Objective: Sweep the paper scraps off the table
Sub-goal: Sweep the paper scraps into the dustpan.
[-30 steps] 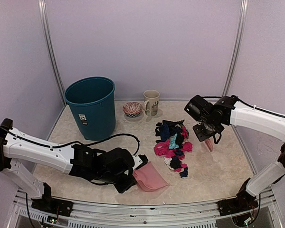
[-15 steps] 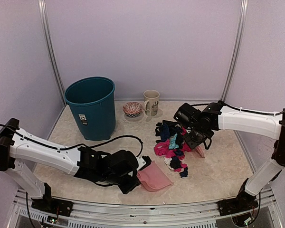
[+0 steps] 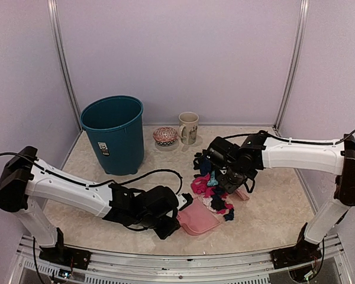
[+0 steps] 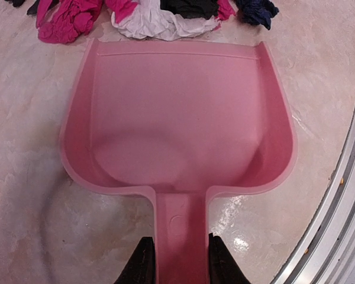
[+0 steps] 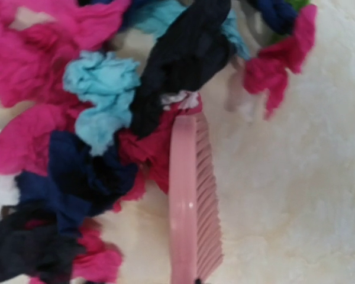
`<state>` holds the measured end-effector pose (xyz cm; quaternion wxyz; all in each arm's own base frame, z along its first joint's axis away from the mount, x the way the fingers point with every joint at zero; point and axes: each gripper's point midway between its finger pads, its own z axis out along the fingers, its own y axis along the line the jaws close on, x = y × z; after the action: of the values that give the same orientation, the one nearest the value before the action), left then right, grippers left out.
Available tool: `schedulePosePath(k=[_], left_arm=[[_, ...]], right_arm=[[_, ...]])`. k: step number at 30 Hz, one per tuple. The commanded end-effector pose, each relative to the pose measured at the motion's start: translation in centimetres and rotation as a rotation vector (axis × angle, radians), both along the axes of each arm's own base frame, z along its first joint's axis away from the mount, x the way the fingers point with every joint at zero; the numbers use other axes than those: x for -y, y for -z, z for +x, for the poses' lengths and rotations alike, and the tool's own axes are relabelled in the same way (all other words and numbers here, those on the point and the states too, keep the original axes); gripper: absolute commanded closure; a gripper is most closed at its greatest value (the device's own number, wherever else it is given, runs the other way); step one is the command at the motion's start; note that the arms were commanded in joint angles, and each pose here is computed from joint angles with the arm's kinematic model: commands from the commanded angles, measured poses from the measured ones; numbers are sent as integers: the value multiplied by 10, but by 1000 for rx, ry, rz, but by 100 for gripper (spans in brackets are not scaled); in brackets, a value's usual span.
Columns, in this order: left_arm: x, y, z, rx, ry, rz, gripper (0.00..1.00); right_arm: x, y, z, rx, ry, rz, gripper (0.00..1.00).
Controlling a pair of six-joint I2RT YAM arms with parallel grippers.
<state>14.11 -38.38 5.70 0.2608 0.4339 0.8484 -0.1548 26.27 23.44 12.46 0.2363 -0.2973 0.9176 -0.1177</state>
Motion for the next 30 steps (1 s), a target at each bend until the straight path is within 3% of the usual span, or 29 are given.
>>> schedulePosePath(k=[1, 16, 30], left_arm=[[3, 9, 8, -14, -12, 13, 100], [13, 18, 19, -8, -34, -10, 100], [8, 17, 29, 51, -87, -75, 100]], right_arm=[[-31, 3, -17, -62, -68, 72, 100], [-52, -22, -41, -98, -153, 223, 100], [-19, -49, -37, -1, -62, 192, 100]])
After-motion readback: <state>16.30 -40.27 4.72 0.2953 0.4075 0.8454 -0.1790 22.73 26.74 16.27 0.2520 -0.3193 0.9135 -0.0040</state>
